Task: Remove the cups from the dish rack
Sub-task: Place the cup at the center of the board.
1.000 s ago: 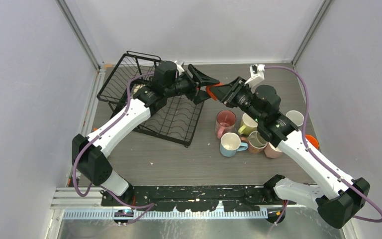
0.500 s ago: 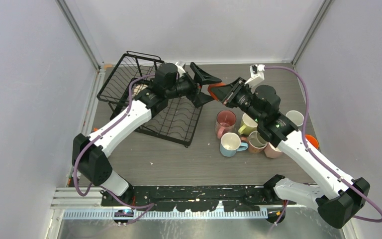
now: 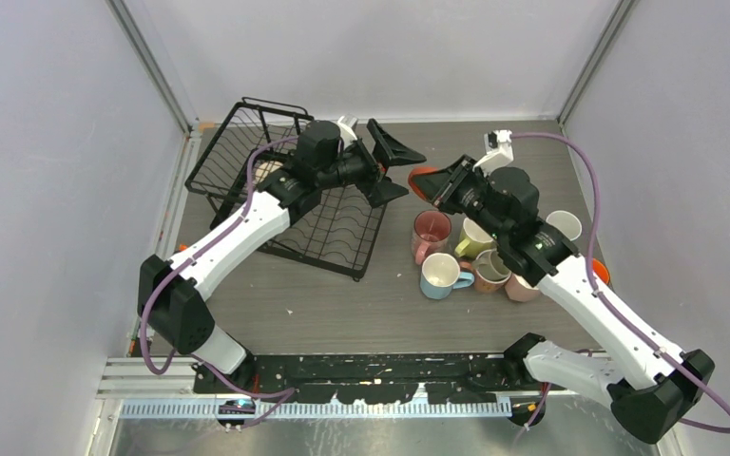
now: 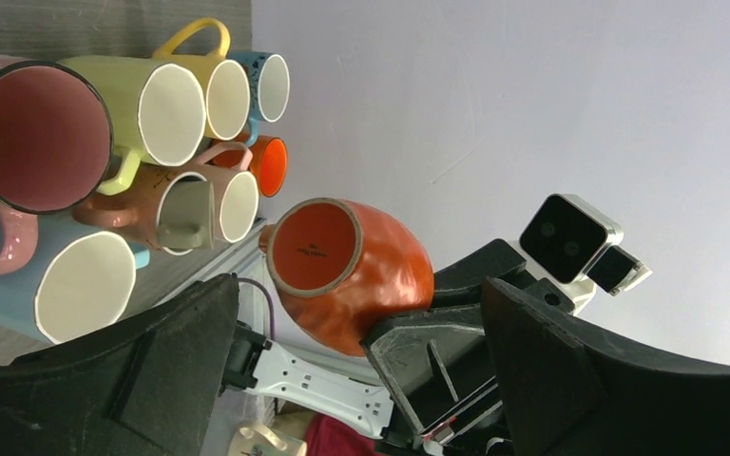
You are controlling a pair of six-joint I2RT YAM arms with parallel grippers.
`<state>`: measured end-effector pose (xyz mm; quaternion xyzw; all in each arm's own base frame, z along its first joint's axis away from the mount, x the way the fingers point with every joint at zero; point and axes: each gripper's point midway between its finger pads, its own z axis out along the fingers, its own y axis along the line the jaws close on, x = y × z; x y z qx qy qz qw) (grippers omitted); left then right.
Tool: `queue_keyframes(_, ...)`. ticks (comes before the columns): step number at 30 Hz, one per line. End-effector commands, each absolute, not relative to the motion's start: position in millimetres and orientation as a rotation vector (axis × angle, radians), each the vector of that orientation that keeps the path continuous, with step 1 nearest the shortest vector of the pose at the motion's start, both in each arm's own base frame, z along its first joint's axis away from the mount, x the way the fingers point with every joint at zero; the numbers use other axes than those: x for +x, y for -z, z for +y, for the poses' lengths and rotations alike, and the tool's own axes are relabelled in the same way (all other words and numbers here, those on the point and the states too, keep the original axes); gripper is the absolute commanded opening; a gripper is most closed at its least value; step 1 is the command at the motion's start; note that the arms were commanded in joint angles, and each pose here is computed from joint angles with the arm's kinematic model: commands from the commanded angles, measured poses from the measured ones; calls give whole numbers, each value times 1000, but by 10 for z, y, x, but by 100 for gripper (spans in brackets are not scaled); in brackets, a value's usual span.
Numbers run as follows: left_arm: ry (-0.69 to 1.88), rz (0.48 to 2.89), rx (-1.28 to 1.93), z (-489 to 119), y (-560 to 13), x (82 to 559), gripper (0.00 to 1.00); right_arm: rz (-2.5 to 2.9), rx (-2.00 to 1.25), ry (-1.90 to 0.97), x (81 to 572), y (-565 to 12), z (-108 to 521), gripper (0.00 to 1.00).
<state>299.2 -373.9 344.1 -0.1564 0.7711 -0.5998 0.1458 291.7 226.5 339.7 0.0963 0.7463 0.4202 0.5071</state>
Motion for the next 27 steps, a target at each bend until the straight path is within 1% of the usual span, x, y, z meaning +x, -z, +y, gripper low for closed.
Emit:
queue_keyframes(1,1738,2142,-331,-3655,-3746,2909,100,1682,254,-999,2841,-3860,2092,1)
queue_keyframes(8,1686,2131,-305,-3544,-3733,2989,100,1743,296,-922,2749,-3754,1923,1)
queue_keyframes(15,1564,2107,-264,-3321,-3772,3039,100,1854,350,-791,2635,-3527,1696,1)
queue_keyframes(22,1442,2097,-172,-3168,-3859,2969,100,1971,416,-601,2592,-3232,1450,1)
queue_keyframes(27,1398,2119,-63,-3135,-3842,2830,100,2028,444,-473,2632,-3043,1309,1)
